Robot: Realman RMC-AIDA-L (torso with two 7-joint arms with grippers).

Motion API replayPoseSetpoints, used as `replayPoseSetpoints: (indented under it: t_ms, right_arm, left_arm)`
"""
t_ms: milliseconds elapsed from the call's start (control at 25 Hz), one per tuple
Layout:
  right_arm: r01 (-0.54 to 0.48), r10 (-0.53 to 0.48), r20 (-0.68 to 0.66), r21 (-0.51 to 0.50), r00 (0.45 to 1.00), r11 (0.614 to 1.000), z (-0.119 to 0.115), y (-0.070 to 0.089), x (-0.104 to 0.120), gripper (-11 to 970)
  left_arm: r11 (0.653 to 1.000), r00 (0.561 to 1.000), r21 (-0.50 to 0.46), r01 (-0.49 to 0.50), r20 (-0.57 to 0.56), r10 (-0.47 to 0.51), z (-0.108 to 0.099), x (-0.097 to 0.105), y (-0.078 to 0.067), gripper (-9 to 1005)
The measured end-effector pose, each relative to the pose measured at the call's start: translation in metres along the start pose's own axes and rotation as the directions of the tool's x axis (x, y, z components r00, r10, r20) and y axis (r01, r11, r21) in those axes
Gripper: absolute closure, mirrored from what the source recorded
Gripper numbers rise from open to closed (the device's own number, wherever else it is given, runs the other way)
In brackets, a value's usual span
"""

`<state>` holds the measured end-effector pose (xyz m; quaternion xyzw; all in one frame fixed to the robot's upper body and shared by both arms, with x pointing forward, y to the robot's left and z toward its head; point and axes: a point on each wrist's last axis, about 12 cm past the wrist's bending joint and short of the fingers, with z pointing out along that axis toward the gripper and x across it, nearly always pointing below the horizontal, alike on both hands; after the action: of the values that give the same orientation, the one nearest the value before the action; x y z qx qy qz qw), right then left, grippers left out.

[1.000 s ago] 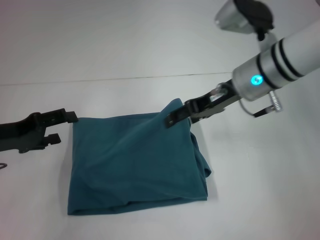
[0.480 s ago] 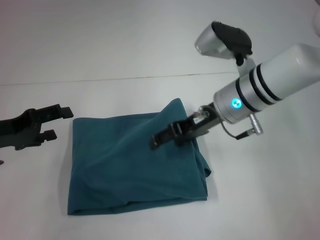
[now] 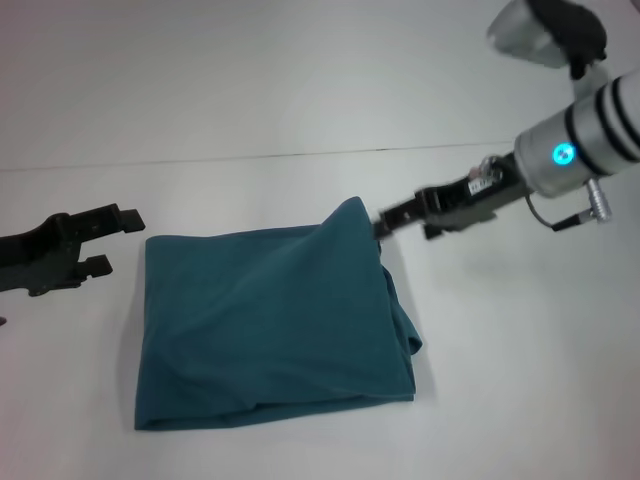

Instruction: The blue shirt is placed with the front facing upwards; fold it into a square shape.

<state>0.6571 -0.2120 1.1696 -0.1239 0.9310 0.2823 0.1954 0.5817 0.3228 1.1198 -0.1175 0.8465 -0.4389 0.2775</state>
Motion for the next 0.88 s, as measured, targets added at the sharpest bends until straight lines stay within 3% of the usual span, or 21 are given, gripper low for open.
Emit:
replayPoseSetpoints:
  t_ms: [160,440,640,880]
  right_arm:
    - [0.01,-0.018,-0.038,-0.186,0.999,0.983,0.002,0.019,0.011,47]
    - [0.036,-0.083,-0.168,-0.269,0.982,0.963,0.039,0.048,0.035,47]
    - [0.05,-0.081,-0.199,-0.155,0.977,0.987,0.055,0.039,0.043,47]
    - [0.029,-0.018,-0.173,0.064,0.985,0.998,0.046,0.006,0.037,48]
  left_arm:
    - [1.0,1.0,0.003,0.007,0.015,-0.007,-0.002,-0.001,0.001,47]
    - [1.0,1.0,0.005,0.012,0.022,-0.012,-0.003,-0.001,0.002,47]
    - [1.0,1.0,0.008,0.009,0.022,-0.01,-0.001,-0.001,0.0,47]
    - [1.0,1.0,0.002,0.01,0.029,-0.01,-0.001,-0.001,0.001,47]
